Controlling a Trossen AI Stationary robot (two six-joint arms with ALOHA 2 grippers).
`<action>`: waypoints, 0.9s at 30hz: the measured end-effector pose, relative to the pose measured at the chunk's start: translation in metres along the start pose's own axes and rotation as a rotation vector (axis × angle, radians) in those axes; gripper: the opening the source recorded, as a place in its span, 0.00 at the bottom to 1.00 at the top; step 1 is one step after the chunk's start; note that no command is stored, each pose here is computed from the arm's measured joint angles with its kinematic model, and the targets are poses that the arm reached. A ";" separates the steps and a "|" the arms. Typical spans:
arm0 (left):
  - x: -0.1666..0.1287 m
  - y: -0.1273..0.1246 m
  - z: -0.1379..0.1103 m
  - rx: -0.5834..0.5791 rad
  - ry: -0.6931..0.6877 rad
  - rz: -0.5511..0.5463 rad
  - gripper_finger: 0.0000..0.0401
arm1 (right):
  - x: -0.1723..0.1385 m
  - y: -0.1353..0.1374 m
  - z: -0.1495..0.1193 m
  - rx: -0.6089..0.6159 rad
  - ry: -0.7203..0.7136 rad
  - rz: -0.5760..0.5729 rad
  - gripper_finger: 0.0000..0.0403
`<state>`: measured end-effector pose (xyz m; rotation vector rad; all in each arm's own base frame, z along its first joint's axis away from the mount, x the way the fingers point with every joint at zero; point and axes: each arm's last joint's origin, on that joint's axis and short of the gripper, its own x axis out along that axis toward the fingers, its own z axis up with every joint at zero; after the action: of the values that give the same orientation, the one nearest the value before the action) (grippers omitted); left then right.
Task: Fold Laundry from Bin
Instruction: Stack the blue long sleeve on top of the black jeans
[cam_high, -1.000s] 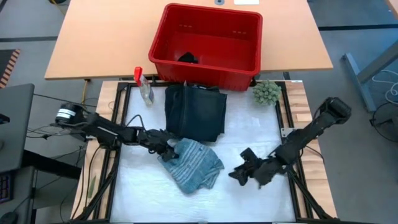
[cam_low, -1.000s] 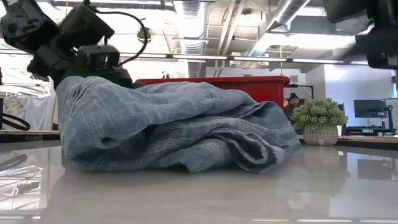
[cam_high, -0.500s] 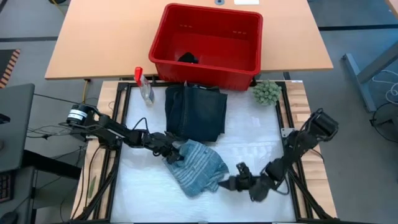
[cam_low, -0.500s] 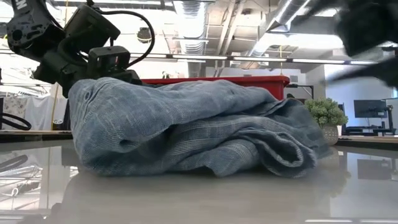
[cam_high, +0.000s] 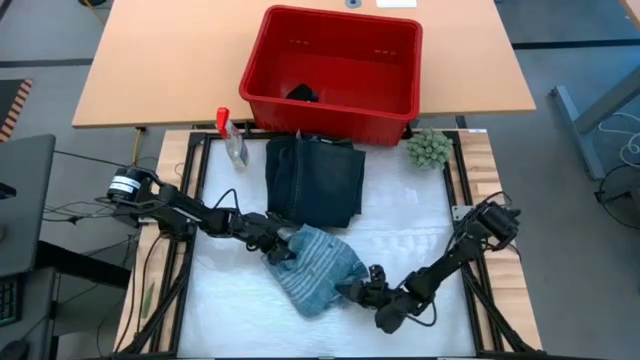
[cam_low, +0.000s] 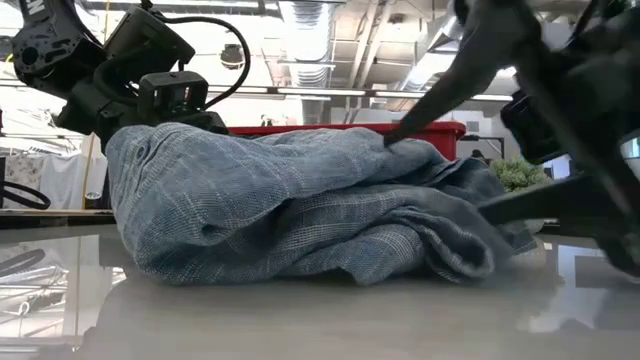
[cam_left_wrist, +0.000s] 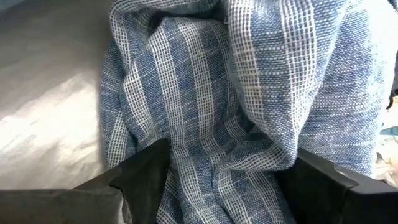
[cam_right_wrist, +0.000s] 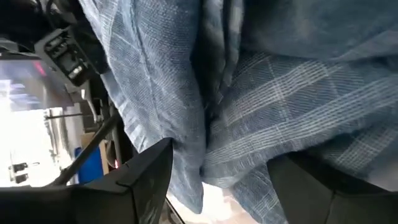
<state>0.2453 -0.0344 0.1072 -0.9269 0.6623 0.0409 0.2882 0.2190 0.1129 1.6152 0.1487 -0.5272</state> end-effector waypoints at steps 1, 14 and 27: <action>0.000 0.000 0.000 -0.001 0.004 -0.003 0.68 | 0.002 0.001 0.001 -0.001 -0.002 -0.006 0.70; 0.000 -0.001 -0.001 -0.002 0.023 -0.017 0.68 | 0.043 0.024 0.037 -0.227 -0.045 -0.127 0.70; 0.007 -0.007 -0.005 -0.025 -0.063 0.062 0.53 | 0.049 0.029 0.049 -0.440 0.013 -0.442 0.41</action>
<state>0.2502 -0.0439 0.1065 -0.9256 0.6334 0.1339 0.3309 0.1570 0.1178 1.1537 0.5997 -0.7618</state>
